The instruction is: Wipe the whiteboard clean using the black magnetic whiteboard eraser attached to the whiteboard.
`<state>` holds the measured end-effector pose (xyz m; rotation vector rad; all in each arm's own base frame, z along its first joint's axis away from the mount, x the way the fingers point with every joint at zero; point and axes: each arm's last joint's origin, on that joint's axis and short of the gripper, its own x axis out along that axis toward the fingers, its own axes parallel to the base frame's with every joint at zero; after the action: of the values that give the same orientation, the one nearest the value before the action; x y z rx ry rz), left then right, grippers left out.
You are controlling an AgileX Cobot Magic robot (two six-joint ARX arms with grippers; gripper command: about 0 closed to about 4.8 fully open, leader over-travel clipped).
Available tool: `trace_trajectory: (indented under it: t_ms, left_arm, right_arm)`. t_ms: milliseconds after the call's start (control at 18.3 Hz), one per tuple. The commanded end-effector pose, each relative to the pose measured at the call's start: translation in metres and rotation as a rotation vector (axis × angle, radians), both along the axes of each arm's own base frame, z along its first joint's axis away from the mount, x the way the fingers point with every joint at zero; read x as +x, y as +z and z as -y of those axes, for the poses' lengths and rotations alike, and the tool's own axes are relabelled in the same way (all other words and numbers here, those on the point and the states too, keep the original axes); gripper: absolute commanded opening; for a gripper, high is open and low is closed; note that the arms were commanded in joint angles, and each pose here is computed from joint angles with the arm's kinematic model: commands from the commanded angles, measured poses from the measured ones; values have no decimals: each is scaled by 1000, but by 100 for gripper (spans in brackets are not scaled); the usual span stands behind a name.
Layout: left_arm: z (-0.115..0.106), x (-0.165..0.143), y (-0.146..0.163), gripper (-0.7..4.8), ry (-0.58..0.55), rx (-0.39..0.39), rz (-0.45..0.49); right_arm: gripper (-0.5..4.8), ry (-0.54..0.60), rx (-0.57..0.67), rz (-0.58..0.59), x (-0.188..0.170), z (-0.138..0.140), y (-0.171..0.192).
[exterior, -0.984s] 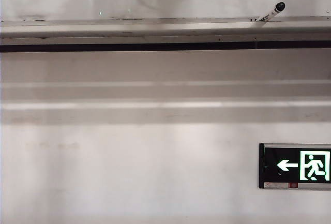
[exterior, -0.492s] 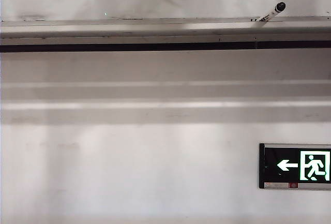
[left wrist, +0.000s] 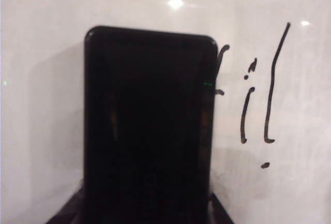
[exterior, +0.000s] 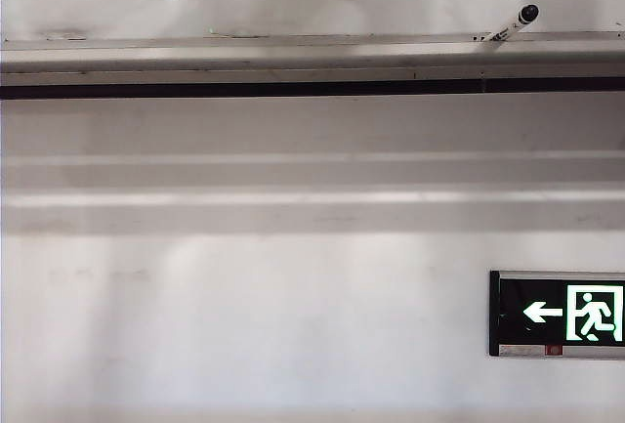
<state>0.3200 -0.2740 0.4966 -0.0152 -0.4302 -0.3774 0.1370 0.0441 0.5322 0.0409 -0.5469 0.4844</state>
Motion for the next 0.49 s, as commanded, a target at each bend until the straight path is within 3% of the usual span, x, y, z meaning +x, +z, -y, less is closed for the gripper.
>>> trace_trajectory:
  t_ms: [55, 109, 273, 492]
  left_arm:
    - [-2, 1, 3, 283, 2, -13, 22]
    - [-2, 0, 3, 285, 1, -13, 22]
    - [-1, -1, 3, 386, -2, -2, 8]
    - [-3, -6, 4, 387, -10, 42, -44]
  right_arm:
    - [-1, 5, 7, 18, -3, 1, 3]
    - [-1, 5, 7, 17, -3, 1, 3]
    - [-1, 2, 8, 18, -3, 1, 3]
    - [-1, 3, 8, 18, -3, 1, 3]
